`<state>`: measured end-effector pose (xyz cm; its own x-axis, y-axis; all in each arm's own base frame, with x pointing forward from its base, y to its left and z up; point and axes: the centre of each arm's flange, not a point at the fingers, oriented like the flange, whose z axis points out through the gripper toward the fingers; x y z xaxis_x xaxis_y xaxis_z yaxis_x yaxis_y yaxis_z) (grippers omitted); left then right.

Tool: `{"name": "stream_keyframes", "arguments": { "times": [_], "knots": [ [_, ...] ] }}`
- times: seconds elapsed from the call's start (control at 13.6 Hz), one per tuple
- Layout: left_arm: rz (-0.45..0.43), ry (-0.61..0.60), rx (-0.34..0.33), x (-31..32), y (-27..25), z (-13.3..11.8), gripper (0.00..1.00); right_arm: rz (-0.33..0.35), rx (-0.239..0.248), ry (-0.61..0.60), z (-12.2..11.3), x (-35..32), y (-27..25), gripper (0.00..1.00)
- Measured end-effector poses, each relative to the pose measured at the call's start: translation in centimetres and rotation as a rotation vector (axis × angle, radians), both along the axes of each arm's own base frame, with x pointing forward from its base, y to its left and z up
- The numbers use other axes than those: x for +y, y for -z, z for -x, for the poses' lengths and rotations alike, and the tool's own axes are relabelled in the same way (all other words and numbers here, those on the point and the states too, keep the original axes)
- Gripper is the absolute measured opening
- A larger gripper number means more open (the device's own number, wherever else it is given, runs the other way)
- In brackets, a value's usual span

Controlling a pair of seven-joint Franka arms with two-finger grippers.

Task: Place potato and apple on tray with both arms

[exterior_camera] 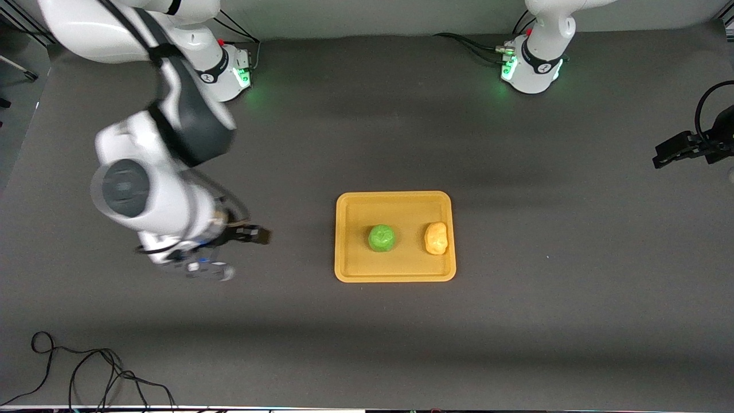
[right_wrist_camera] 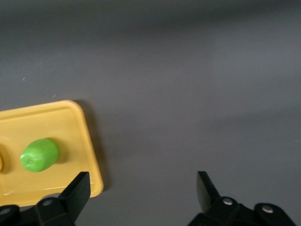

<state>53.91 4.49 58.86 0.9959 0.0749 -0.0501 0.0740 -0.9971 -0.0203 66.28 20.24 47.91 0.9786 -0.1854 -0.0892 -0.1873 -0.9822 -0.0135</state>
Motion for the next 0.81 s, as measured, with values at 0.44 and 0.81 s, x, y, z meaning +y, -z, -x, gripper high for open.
{"name": "stream_keyframes", "arguments": {
  "times": [0.44, 0.81],
  "knots": [
    [-0.004, 0.01, -0.051, -0.4, 0.3, -0.5, 1.0, 0.067, -0.075, 0.018, 3.9, -15.5, -9.4, 1.0],
    [-0.004, 0.011, -0.062, -0.5, 0.4, -0.6, 1.0, 0.065, -0.089, 0.038, 8.9, -19.9, -12.0, 1.0]
  ]
}}
